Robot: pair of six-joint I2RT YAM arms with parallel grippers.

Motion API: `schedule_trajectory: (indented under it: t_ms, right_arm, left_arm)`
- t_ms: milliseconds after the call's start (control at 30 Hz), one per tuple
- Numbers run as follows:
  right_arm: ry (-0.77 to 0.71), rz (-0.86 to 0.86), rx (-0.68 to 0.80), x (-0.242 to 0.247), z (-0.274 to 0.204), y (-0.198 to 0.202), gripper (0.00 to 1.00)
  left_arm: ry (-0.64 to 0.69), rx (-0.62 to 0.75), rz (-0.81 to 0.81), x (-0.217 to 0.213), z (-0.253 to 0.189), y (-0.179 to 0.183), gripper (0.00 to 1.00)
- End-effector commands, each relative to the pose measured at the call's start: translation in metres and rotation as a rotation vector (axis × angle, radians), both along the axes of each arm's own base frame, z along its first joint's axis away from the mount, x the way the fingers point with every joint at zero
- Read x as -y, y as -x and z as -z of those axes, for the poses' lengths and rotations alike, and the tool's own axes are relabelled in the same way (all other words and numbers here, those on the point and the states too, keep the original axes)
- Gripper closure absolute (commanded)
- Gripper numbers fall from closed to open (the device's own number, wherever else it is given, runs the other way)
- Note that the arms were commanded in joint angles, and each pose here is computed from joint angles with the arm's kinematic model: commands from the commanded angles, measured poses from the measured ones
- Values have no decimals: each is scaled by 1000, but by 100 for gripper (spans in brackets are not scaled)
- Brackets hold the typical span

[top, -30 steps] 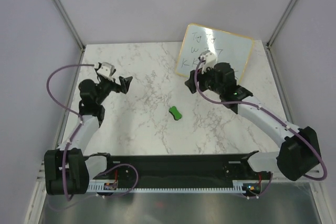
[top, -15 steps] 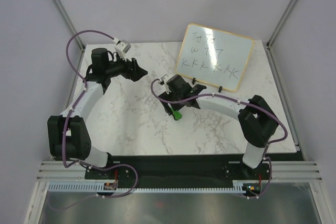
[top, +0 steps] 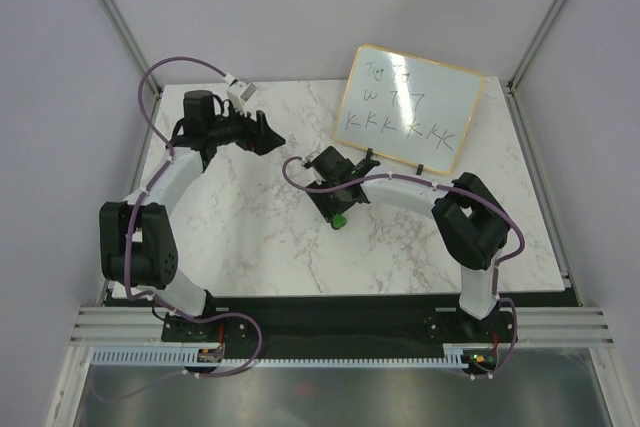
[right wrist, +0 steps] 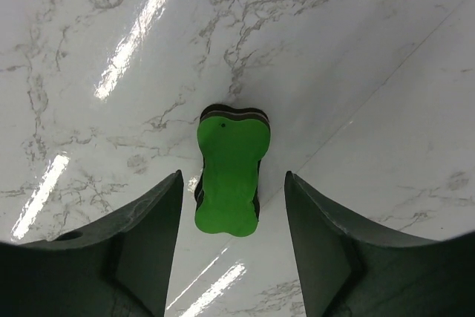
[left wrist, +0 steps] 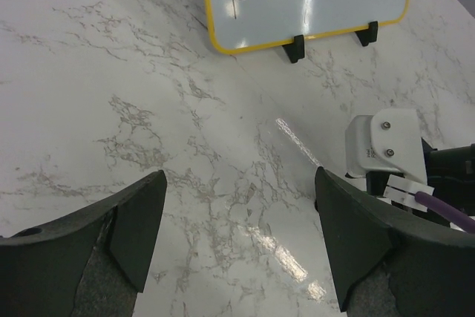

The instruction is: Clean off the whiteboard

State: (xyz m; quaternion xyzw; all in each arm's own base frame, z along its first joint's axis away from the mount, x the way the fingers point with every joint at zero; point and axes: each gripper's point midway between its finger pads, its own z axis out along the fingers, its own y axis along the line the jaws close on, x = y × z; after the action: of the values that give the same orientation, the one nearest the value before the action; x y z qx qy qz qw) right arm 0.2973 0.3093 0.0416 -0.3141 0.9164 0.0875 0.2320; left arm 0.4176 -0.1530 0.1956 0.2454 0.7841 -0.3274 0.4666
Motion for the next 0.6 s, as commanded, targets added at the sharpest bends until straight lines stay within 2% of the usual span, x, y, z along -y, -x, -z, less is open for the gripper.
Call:
schedule_trajectory:
  t_ms: [0, 167, 333, 567]
  right_arm:
    - [0, -16, -20, -4, 4, 1, 37]
    - [-7, -20, -25, -4, 7, 1, 41]
    - [-14, -7, -25, -3, 10, 1, 52]
    - [-11, -15, -33, -5, 14, 2, 53]
  left_arm:
    - [39, 14, 43, 14, -19, 1, 12]
    - [33, 27, 50, 18, -22, 3, 12]
    - [24, 43, 54, 18, -24, 6, 13]
    - [16, 49, 56, 18, -22, 7, 13]
